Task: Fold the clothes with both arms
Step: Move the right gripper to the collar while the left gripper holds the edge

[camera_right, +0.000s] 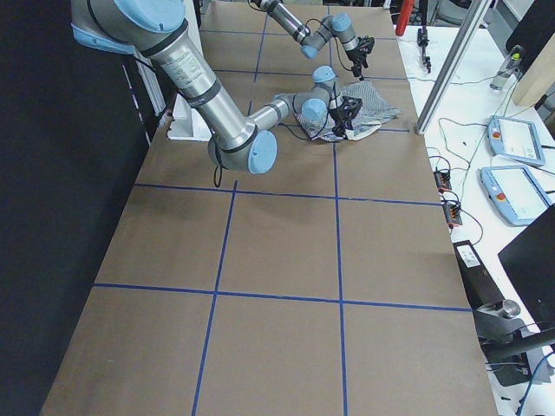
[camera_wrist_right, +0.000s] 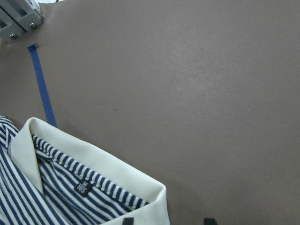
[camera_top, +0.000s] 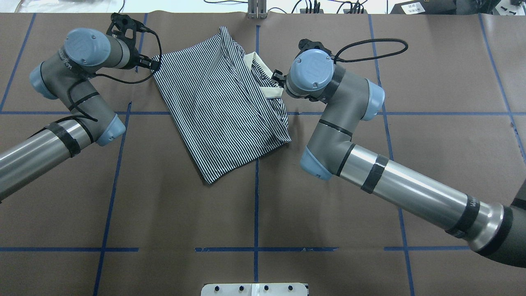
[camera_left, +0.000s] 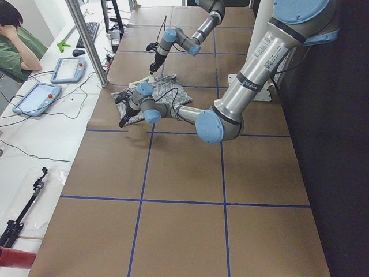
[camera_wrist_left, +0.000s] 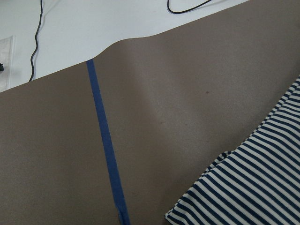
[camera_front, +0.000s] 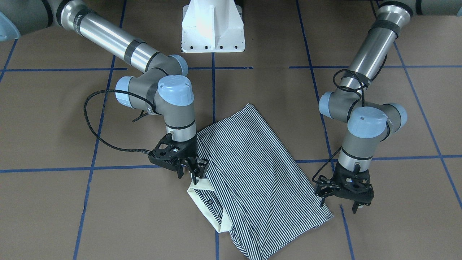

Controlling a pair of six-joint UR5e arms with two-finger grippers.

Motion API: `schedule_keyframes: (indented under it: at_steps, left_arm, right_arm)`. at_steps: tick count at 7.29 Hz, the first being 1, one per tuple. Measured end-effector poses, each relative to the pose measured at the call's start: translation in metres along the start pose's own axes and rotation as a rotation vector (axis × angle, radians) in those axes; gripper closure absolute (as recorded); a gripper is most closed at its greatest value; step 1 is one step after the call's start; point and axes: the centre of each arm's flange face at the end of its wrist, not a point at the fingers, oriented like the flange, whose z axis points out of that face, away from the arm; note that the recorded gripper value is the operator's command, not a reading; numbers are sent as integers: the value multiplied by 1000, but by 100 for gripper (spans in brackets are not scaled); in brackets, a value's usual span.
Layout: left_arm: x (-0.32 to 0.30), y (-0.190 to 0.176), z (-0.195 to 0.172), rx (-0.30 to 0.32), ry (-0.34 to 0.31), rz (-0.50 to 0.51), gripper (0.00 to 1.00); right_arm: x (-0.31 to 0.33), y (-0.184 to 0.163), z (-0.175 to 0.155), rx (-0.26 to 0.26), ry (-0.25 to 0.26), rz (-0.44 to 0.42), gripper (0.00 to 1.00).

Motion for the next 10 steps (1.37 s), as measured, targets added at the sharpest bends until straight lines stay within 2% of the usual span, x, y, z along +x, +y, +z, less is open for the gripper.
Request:
schedule_keyframes:
  at_steps: [3,5,6,7,8,10]
  left_arm:
    - [-2,3,0,-10,8,-4,0]
    - [-4,6,1,-9,9,-5,0]
    - [-6,8,0,-9,9,-5,0]
    - [-6,9,0,-8,10,-6,0]
    - [-7,9,0,-8,10,-6,0]
    - [-6,9,-1,-5,12,-6,0]
  right_arm:
    - [-4,15,6,26,3,13,46]
    - [-3,23,11,34,11,13,56]
    - [-4,25,14,36,16,12,63]
    - [-6,26,17,39,14,14,89]
    - [-7,26,18,41,9,16,100]
    - [-7,22,18,44,3,25,100]
